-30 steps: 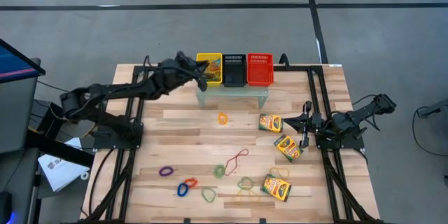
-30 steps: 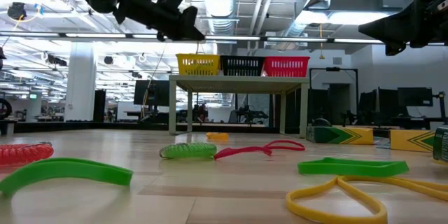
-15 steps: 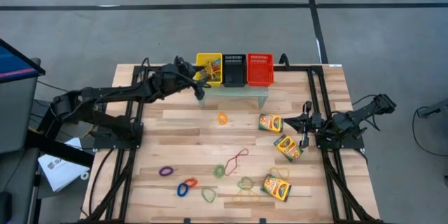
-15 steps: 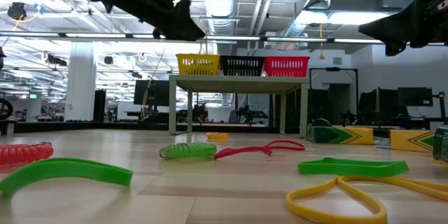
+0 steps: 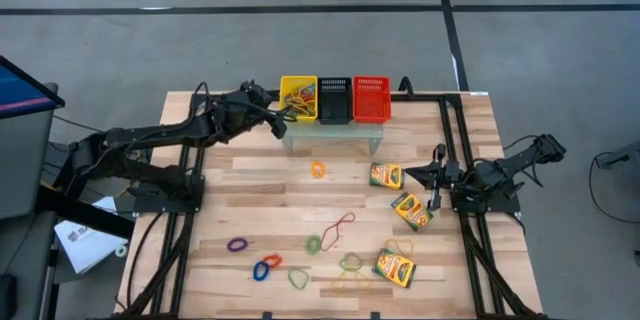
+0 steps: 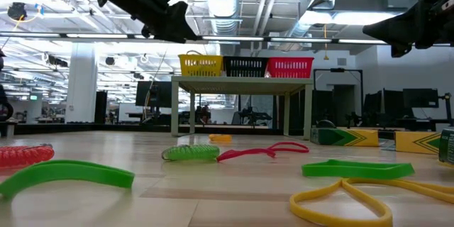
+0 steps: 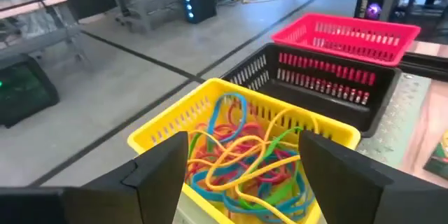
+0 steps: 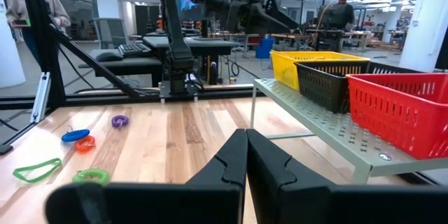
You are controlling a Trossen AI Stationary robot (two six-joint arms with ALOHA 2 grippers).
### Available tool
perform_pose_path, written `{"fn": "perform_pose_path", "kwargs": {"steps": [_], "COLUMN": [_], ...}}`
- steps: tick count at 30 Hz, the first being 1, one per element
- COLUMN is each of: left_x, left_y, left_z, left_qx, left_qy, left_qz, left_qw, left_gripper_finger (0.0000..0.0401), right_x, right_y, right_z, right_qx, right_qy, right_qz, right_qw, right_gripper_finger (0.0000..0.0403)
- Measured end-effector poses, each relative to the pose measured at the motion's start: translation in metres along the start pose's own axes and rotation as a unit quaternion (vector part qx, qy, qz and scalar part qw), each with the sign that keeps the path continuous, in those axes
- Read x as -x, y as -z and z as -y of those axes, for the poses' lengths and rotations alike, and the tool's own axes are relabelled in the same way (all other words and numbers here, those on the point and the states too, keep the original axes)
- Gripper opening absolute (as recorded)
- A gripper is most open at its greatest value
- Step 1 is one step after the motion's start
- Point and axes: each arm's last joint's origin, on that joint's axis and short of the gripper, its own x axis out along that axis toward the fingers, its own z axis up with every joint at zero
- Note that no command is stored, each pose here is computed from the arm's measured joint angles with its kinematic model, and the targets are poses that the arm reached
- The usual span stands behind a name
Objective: Pick & Place Office Desk Supplies
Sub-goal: Put the big red rubber band into the yellow bin on the shelf
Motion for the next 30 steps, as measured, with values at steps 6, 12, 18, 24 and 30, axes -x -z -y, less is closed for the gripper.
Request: {"fn": "perform_pose_path", "kwargs": {"steps": [6, 12, 18, 24, 30], "left_x": [0.009, 0.037, 0.064, 0.066, 0.046], "left_y": [-0.001, 0.002, 0.016, 0.040, 0.080], "left_z": [0.027, 0.082, 0.142, 0.189, 0.217], "left_qx": [-0.011, -0.007, -0.021, -0.017, -0.003], "left_qy": [0.134, 0.265, 0.323, 0.338, 0.329], "left_qz": [0.008, 0.010, 0.026, 0.050, 0.022], "left_qw": [0.991, 0.964, 0.946, 0.940, 0.944], "left_gripper_finger": [0.0269, 0.0269, 0.0265, 0.0260, 0.0260], "right_x": [0.000, 0.000, 0.000, 0.000, 0.000], "right_y": [0.000, 0.000, 0.000, 0.000, 0.000], "right_z": [0.000, 0.000, 0.000, 0.000, 0.000], "right_qx": [-0.008, -0.004, -0.004, -0.007, -0.016], "right_qy": [0.000, 0.000, 0.000, 0.000, 0.000], "right_qz": [0.000, 0.000, 0.000, 0.000, 0.000], "right_qw": [1.000, 1.000, 1.000, 1.000, 1.000], "right_gripper_finger": [0.0004, 0.0004, 0.0004, 0.0004, 0.0004]}}
